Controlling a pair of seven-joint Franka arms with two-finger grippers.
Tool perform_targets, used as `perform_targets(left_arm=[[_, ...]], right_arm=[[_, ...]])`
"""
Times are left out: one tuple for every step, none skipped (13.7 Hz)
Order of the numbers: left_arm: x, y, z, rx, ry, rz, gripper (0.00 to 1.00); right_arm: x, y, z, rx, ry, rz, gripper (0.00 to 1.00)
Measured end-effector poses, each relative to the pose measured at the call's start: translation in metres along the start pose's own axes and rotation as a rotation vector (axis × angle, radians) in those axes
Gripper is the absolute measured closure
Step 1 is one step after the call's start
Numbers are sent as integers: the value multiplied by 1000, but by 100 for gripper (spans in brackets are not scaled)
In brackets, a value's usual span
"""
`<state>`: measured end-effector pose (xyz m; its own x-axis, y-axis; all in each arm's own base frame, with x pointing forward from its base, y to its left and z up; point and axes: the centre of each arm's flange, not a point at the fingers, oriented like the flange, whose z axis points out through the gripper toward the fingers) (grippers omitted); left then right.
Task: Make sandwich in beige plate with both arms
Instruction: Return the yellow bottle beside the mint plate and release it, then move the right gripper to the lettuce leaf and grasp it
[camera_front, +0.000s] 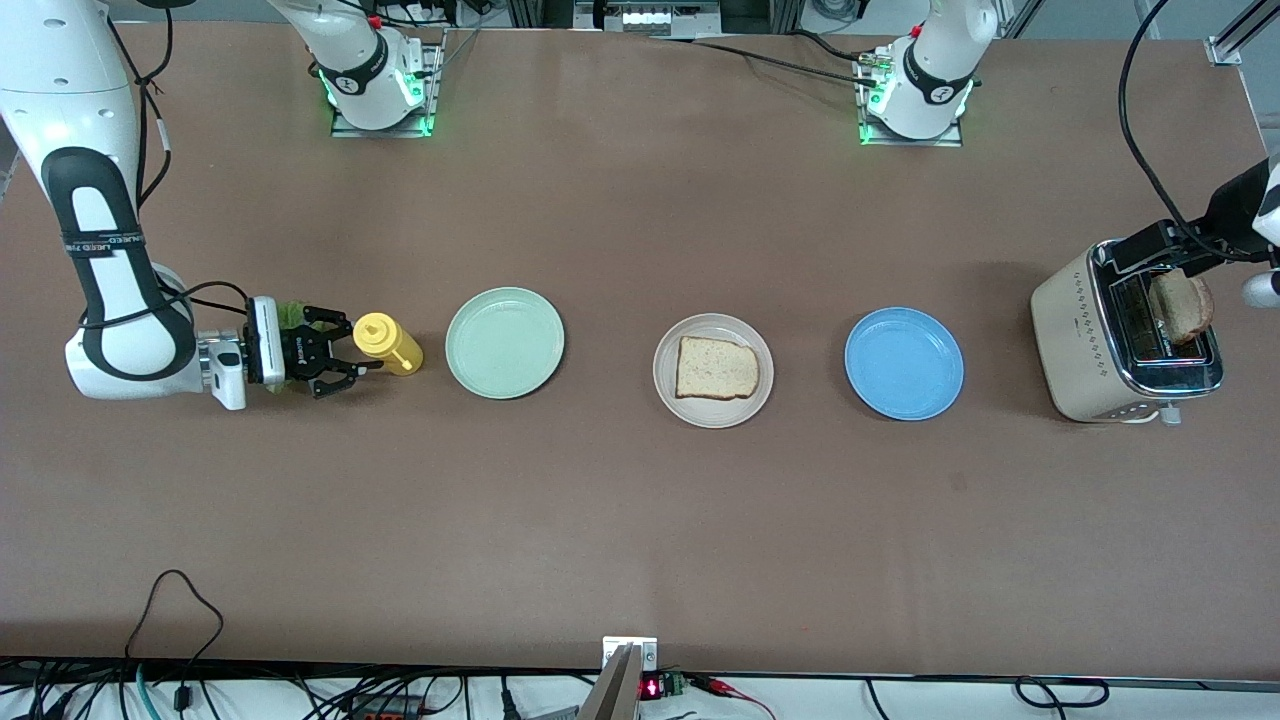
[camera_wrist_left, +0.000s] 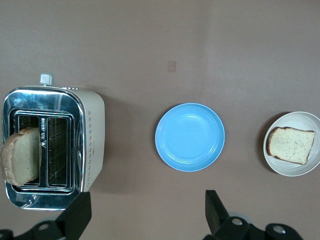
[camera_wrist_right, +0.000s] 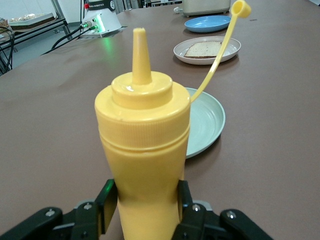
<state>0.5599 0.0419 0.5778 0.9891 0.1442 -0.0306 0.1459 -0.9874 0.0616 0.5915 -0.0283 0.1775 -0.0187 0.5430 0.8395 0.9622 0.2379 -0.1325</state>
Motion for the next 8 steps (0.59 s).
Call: perform_targets(left_arm=[[0,0,0,0,0,0,0],[0,0,0,0,-1,0,0],[0,0,0,0,-1,0,0],[0,0,1,0,-1,0,0],[0,0,1,0,-1,0,0],[0,0,1,0,-2,0,0],[0,0,1,0,-3,0,0],[0,0,1,0,-5,0,0]], right_arm=[[0,0,-1,-1,0,1,49],[-2,-1,-2,-4,1,3,53],[-4,-2,-4,-8,1,6,53],[-6,-3,-7,-14,3,10,45],[-9,-5,-11,-19,6,15,37],[-12,-7,-15,-23,12,21,26],[-15,-10,-20,-30,18,27,16],[-20,-13,-27,-39,23,35,7]])
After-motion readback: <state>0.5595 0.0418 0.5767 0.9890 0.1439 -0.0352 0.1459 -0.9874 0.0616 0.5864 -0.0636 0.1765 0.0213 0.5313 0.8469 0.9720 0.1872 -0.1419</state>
